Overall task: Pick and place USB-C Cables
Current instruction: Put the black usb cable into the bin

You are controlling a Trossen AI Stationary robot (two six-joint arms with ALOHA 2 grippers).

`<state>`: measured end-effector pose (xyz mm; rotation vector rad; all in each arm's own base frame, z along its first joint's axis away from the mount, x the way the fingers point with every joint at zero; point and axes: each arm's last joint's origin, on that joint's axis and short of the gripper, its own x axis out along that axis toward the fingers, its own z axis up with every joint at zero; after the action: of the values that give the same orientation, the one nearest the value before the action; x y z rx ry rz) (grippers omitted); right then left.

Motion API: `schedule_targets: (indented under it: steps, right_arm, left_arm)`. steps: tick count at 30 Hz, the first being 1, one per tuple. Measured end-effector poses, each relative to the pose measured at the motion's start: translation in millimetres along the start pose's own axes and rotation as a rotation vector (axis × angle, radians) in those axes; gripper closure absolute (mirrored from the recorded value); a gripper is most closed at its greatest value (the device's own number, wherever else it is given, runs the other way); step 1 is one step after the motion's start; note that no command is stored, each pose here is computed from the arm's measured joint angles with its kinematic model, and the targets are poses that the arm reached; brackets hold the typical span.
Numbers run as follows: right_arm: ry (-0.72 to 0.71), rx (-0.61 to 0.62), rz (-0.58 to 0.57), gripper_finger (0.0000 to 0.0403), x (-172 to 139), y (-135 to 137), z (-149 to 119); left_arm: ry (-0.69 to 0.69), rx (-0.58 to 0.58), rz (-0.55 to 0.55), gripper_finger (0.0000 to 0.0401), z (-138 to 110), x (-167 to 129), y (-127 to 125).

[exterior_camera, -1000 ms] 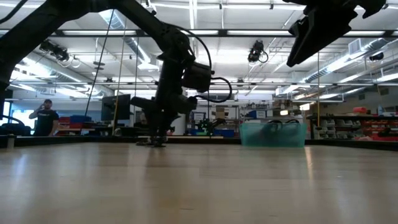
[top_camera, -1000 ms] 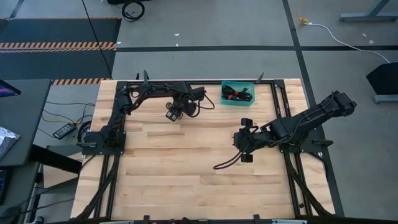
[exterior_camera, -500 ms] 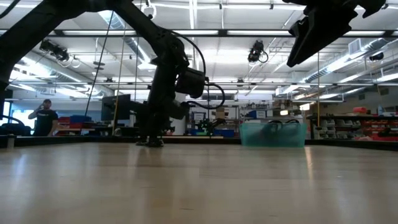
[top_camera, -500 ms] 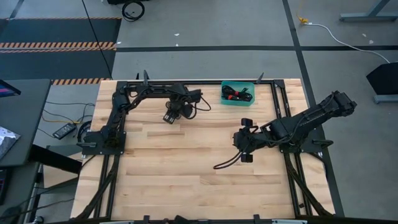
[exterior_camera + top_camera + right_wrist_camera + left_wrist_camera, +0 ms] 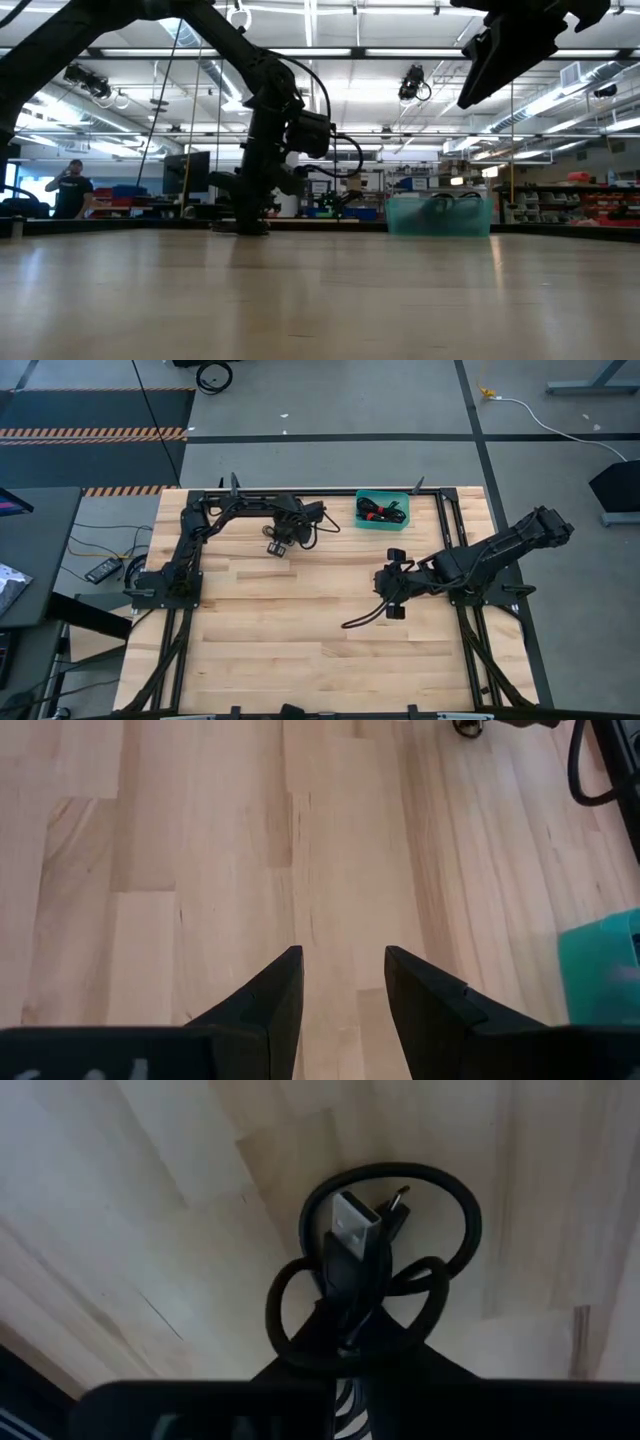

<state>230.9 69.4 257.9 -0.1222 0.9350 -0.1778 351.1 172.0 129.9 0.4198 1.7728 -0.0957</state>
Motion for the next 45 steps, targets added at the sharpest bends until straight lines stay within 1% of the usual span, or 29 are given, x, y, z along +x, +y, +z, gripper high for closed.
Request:
schedule_targets:
  steps: [3,7,9,12,16,18,21,23,25,28,31,35,37,40,45]
  right_arm:
    - [0.000,-0.005,0.000,0.0254,0.0,0.0,0.0]
    - [0.001,-0.010,0.000,0.0254,0.0,0.0,0.0]
    - [0.001,-0.019,0.000,0.0254,0.0,0.0,0.0]
    - [0.001,-0.026,0.000,0.0254,0.0,0.0,-0.1]
    - [0.025,-0.035,-0.003,0.0254,-2.8,-1.2,-0.2]
    - [0.031,-0.016,-0.005,0.0254,-6.3,-2.1,1.9]
    - [0.043,0.015,-0.003,0.0254,-11.5,-2.9,4.5]
    - [0.042,0.033,0.018,0.0254,-13.4,-1.7,5.8]
    - [0.054,0.031,0.059,0.0254,-14.0,0.6,5.1]
    - [0.067,0.024,0.112,0.0254,-15.1,4.2,4.1]
    - [0.071,0.029,0.130,0.0254,-16.2,7.0,3.3]
    - [0.067,0.015,0.135,0.0254,-16.7,8.3,3.3]
    - [0.054,0.010,0.139,0.0254,-16.6,8.5,4.6]
    - [0.038,0.009,0.144,0.0254,-16.6,9.1,6.2]
    - [0.023,-0.011,0.149,0.0254,-16.6,9.5,7.6]
  left_arm:
    - [0.001,-0.001,0.000,0.0377,0.1,0.1,0.1]
    - [0.008,-0.005,0.017,0.0377,2.6,-7.9,6.3]
    - [-0.023,-0.023,0.053,0.0377,6.8,-18.5,14.9]
    - [-0.091,-0.072,0.111,0.0377,10.4,-47.0,29.9]
    - [-0.257,-0.125,0.196,0.0377,19.5,-86.5,48.5]
    - [-0.388,-0.170,0.237,0.0377,23.9,-108.3,59.0]
    - [-0.631,-0.222,0.260,0.0377,30.5,-138.5,71.6]
    - [-0.783,-0.229,0.275,0.0377,36.0,-152.6,76.6]
    - [-0.899,-0.210,0.292,0.0377,40.8,-160.2,80.6]
    - [-1.023,-0.189,0.329,0.0377,47.7,-162.5,84.5]
    - [-1.081,-0.194,0.364,0.0370,52.0,-158.4,87.1]
    - [-1.240,-0.213,0.346,0.0369,55.3,-152.7,93.0]
    - [-1.292,-0.228,0.351,0.0372,61.2,-144.7,94.8]
    - [-1.314,-0.230,0.364,0.0371,69.6,-132.5,97.4]
    - [-1.302,-0.243,0.336,0.0364,77.3,-120.0,97.7]
